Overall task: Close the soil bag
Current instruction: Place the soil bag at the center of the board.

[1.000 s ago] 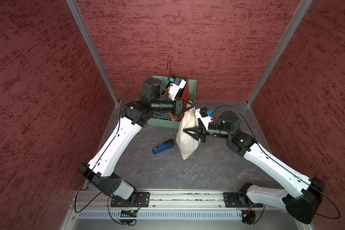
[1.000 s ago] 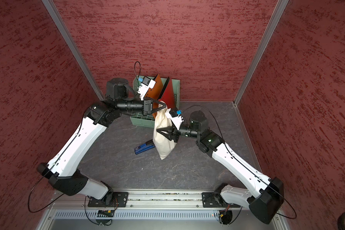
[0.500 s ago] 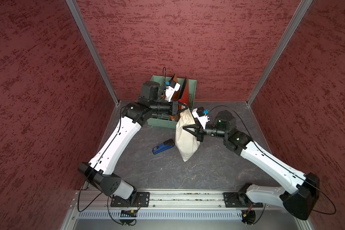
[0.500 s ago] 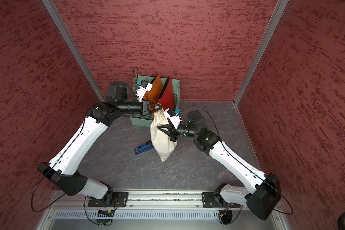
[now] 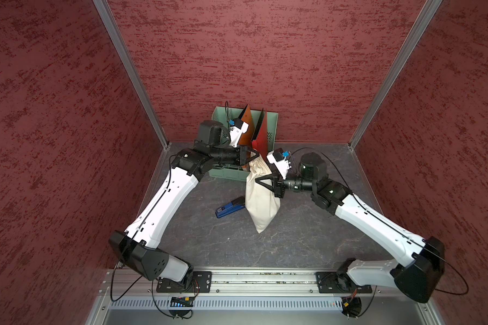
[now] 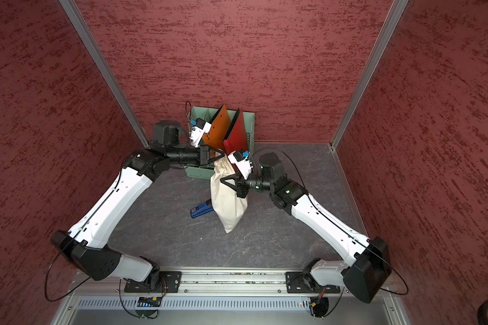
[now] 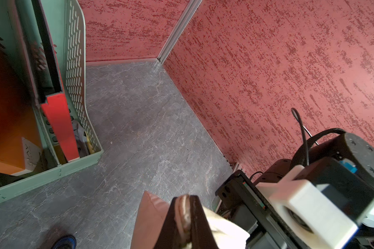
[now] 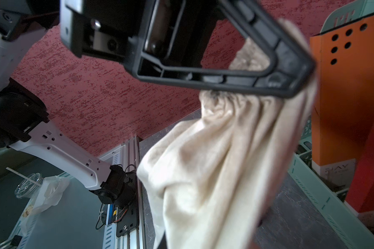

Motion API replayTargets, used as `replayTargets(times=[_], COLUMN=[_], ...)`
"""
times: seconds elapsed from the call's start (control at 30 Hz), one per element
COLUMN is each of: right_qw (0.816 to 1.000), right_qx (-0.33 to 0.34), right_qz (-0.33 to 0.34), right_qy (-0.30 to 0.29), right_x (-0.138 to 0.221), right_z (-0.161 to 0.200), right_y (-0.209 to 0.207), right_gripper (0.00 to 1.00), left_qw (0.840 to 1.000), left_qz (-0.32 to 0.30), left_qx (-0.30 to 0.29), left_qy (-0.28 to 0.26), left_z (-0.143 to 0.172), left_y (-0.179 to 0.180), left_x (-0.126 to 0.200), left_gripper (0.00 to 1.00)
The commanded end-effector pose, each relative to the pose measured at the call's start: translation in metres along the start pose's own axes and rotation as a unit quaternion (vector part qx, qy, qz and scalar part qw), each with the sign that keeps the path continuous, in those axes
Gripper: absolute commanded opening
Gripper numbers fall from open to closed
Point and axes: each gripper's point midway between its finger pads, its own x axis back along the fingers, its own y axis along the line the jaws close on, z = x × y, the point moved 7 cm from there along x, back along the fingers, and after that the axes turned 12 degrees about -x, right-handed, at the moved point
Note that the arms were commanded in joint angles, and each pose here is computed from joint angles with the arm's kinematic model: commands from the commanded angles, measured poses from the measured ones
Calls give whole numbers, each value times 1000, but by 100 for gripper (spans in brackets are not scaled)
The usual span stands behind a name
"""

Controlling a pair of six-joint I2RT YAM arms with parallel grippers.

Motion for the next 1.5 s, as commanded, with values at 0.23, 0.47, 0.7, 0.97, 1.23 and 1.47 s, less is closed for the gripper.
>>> replayTargets(times=[0.23,0.47,0.7,0.97,1.23,1.47], right_qw=[996,995,994,993,992,979], right_qx=[60,75,82,72,70,62], right_qz=[-54,-47,-18,7,43,124], right_qy=[-40,-56,-74,-88,-96,-150], right_x=[20,28,38,44,52,67], right_z=[-32,-38,-39,-36,-36,-45], right_y=[45,51,52,48,46,38], right_gripper=[0,0,0,0,0,0], left_qw=[999,998,998,999,999,999], left_qz=[-41,-18,-3,2,-36,-42], left_qx=[6,5,0,0,-1,-9], left_qy=[19,52,68,49,16,-10], left_z=[9,23,29,23,15,9], left_y=[31,24,15,9,16,15], left_x=[-17,-34,-37,-26,-9,2], left_gripper=[1,12,57,100,100,100])
